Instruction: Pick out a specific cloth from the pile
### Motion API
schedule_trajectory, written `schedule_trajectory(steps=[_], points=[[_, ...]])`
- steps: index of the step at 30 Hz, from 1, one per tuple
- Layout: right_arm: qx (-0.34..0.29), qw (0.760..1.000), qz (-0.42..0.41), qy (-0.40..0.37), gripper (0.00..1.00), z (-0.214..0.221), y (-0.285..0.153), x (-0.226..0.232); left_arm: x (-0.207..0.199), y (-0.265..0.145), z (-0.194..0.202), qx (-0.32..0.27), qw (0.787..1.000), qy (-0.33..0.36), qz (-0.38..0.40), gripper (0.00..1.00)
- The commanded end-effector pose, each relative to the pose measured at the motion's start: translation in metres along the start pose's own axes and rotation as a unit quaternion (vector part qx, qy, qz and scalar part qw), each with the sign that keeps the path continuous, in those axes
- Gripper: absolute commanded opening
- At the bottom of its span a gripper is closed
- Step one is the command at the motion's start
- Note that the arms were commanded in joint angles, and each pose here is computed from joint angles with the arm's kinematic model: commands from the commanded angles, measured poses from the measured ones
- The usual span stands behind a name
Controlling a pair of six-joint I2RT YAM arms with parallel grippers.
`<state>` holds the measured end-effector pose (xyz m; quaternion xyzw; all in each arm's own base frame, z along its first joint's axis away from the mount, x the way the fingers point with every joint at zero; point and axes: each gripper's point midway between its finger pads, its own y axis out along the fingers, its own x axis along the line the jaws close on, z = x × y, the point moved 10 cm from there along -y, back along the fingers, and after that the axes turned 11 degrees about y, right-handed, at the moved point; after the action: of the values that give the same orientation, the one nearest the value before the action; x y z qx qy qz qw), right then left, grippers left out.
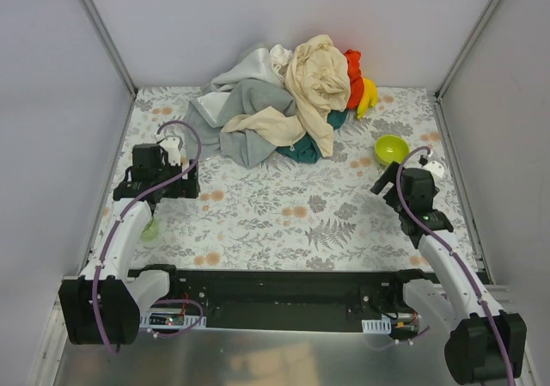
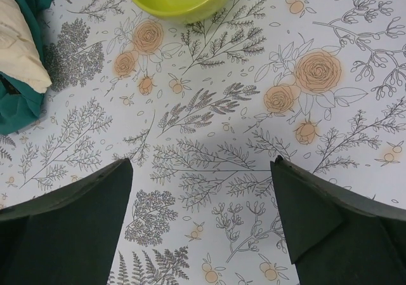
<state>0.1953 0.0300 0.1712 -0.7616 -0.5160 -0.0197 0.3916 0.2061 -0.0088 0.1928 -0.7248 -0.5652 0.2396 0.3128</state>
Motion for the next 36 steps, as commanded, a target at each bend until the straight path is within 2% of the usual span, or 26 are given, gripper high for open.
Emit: schedule_trajectory(steps=[1, 8, 15, 19, 21, 26, 28, 33, 36], points=[[-0.028, 0.999, -0.016, 0.025, 0.99, -0.012, -0.003, 0.007, 0.000, -0.001, -0.004, -0.014, 1.000, -0.002, 0.004, 0.99], [-0.038, 0.996, -0.065, 0.056, 1.00, -0.037, -0.016, 0.030, -0.004, -0.004, -0.004, -0.012, 0.998, 0.031, 0.047, 0.99], [-0.055, 0.981, -0.173, 0.069, 1.00, -0.102, -0.014, 0.092, 0.002, -0.024, -0.027, -0.016, 0.996, 0.081, 0.039, 0.99], [-0.037, 0.976, -0.196, 0.086, 0.93, -0.140, 0.021, 0.136, 0.005, -0.029, -0.037, -0.003, 0.995, 0.095, 0.039, 0.99], [-0.047, 0.970, -0.219, 0.098, 0.87, -0.159, 0.042, 0.159, 0.007, -0.029, -0.046, 0.000, 0.995, 0.096, 0.040, 0.99], [-0.026, 0.954, -0.257, 0.150, 0.77, -0.192, 0.118, 0.205, 0.010, -0.023, -0.060, 0.013, 0.995, 0.086, 0.051, 0.99], [-0.010, 0.938, -0.282, 0.203, 0.74, -0.208, 0.146, 0.224, 0.009, -0.019, -0.062, 0.018, 0.995, 0.079, 0.058, 0.99], [0.040, 0.890, -0.338, 0.302, 0.69, -0.217, 0.224, 0.259, 0.007, -0.010, -0.058, 0.037, 0.994, 0.066, 0.076, 0.99], [0.064, 0.876, -0.339, 0.336, 0.67, -0.211, 0.252, 0.272, 0.007, -0.005, -0.055, 0.047, 0.994, 0.063, 0.081, 0.99]])
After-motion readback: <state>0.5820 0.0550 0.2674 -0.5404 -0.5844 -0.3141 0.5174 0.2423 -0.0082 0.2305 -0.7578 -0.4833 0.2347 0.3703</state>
